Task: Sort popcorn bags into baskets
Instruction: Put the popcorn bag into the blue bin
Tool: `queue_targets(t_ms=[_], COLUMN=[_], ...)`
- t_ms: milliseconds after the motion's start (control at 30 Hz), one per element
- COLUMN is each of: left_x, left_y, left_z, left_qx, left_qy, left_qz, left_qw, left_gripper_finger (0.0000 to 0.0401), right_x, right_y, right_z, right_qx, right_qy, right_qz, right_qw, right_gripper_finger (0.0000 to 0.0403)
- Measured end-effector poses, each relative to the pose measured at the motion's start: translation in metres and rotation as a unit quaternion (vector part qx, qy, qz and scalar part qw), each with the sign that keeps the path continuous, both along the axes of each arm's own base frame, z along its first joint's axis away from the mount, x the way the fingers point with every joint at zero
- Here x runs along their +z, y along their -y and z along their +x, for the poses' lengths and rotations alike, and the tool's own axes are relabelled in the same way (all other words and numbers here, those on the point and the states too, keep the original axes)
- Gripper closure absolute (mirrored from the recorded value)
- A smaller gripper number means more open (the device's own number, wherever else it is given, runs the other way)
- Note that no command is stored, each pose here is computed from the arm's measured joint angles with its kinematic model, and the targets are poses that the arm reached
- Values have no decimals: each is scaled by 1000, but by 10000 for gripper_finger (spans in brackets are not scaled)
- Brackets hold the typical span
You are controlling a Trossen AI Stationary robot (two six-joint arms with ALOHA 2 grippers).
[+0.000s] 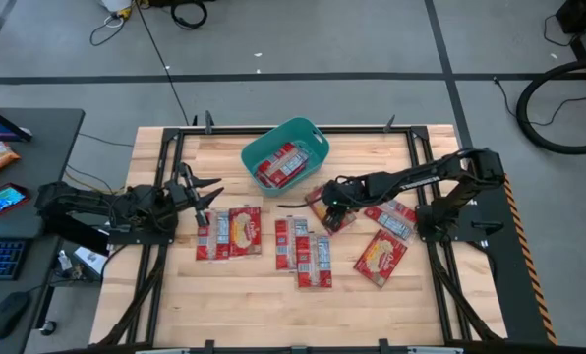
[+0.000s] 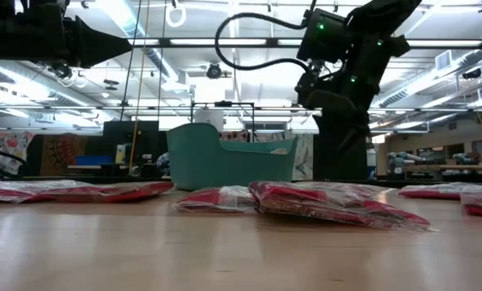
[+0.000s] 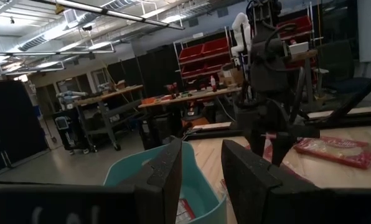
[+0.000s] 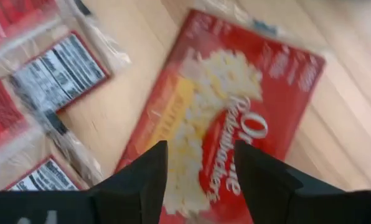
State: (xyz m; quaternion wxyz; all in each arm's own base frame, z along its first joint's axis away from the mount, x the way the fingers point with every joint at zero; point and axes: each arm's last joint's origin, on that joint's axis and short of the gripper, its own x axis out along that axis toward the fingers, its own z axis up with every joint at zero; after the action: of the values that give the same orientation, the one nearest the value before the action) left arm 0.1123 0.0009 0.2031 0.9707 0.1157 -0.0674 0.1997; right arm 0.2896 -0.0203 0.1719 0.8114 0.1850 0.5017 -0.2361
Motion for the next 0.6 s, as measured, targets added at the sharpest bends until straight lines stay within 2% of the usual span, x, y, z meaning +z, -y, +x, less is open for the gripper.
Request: queue_targets(t_ms=[200,433,600], left_x=[0,-1,-1], left_y=[0,0,0], left_z=[0,0,0], left_qx=[-1,-2,-2], left_qy=[-1,-2,-1], left_qz=[-2,-10,-10], left_qw=[1000,1000,1000], left_gripper_finger=[282,282,282], right_x=[8,19,14], right_y=[12,33,57], right_z=[-13,-21,-28], right_qx=[-36,-58,-70], right_qy=[-25,-6,-6], right_qz=[21,25,69], right_qw=[999,998,995], right_gripper_finger=[190,176,176])
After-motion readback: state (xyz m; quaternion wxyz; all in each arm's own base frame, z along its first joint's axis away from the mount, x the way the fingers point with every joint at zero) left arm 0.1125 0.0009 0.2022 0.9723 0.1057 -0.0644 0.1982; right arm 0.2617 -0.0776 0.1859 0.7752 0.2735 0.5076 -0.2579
